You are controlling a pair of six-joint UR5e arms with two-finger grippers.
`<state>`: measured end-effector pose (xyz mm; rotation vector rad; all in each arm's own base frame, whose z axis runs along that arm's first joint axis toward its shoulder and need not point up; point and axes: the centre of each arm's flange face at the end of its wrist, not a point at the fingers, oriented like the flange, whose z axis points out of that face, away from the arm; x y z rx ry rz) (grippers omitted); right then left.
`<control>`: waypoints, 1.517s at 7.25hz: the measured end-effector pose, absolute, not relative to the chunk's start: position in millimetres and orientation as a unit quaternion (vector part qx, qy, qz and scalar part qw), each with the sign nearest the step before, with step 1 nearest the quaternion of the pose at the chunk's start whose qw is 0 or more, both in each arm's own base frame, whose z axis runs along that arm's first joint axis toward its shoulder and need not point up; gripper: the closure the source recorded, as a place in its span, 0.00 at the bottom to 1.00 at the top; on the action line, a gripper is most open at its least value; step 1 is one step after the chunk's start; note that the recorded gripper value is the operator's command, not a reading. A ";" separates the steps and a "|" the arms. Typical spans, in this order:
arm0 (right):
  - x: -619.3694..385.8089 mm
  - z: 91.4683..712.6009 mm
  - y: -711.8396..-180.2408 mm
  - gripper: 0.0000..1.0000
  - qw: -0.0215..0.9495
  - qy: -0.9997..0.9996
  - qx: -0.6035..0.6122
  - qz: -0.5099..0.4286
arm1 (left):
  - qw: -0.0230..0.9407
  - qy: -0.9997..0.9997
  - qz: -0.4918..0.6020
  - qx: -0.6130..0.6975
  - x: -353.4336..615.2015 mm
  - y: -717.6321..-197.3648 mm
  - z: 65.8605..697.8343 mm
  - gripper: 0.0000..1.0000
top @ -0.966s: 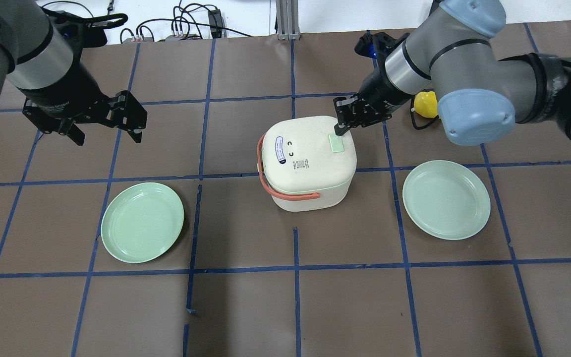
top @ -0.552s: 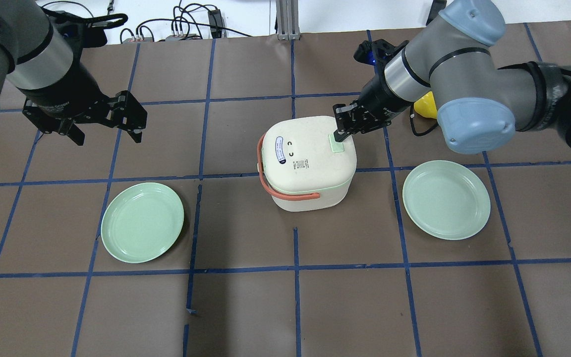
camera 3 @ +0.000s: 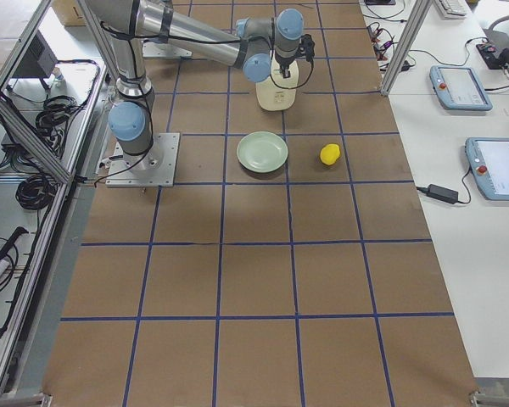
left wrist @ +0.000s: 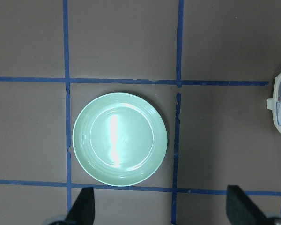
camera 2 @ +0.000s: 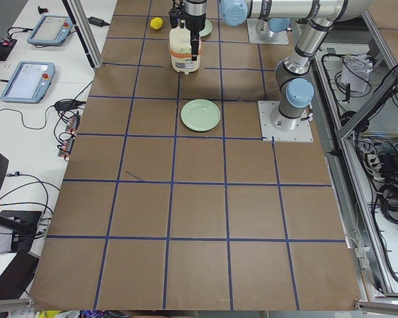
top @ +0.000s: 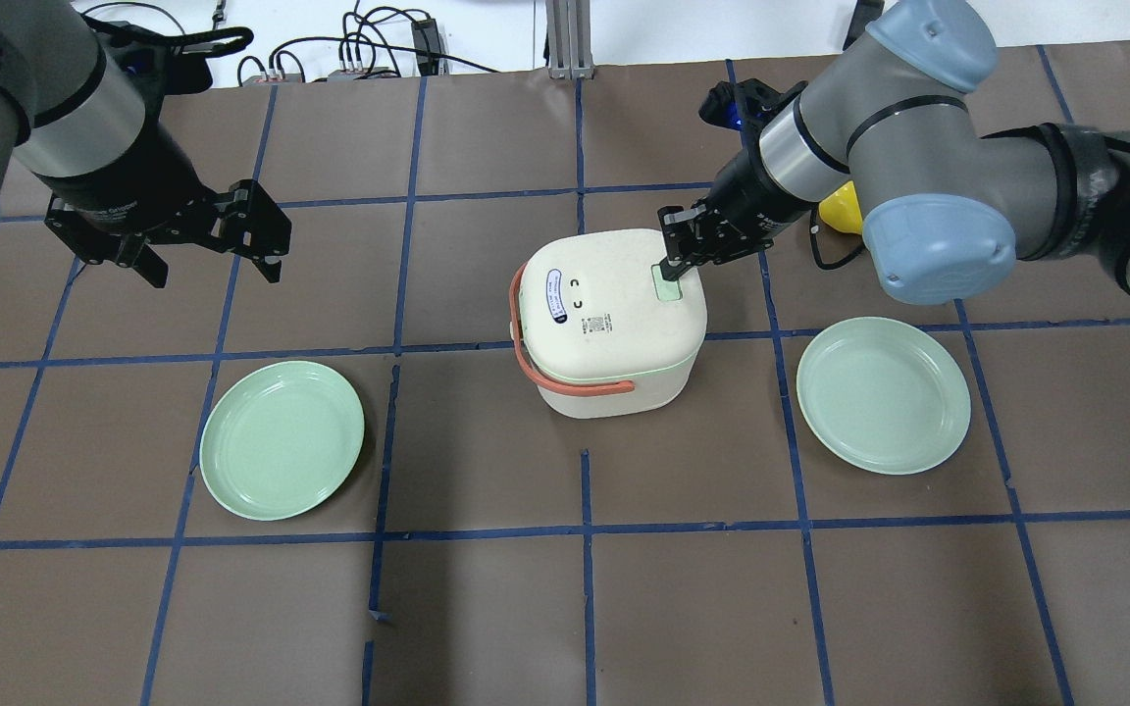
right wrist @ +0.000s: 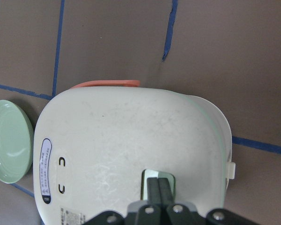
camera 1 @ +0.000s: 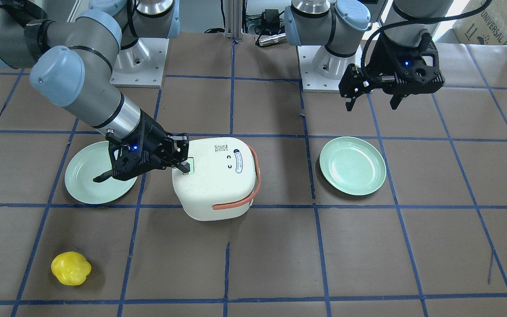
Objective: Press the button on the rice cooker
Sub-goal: 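Lift the right gripper away as the rice cooker lid pops open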
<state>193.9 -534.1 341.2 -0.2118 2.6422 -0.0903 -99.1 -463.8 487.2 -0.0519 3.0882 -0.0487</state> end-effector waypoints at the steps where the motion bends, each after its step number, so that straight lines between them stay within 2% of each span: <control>1: 193.8 342.0 -535.0 0.93 0.242 0.967 -0.078 -0.034 | 0.026 0.999 -0.016 -0.017 -99.1 -463.9 487.1 0.00; 2: 193.7 343.4 -535.7 0.83 0.241 0.967 -0.078 -0.036 | 0.026 0.999 -0.016 -0.017 -99.1 -463.8 487.4 0.00; 3: 193.4 344.9 -535.5 0.28 0.240 0.967 -0.076 -0.035 | 0.026 0.999 -0.016 -0.017 -99.1 -463.6 487.6 0.00; 4: 191.6 349.3 -533.6 0.01 0.230 0.970 -0.074 -0.037 | 0.026 0.999 -0.016 -0.017 -99.1 -463.6 487.7 0.00; 7: 177.2 417.3 -506.5 0.00 0.159 0.983 -0.072 -0.057 | 0.026 0.999 -0.017 -0.017 -99.2 -463.5 487.8 0.00; 9: 165.2 480.4 -502.6 0.00 0.123 0.988 -0.056 -0.068 | 0.026 0.999 -0.017 -0.017 -99.2 -463.6 487.7 0.00; 11: 144.6 515.7 -504.0 0.00 0.097 0.993 -0.017 -0.063 | 0.026 0.999 -0.016 -0.017 -99.1 -463.7 487.6 0.00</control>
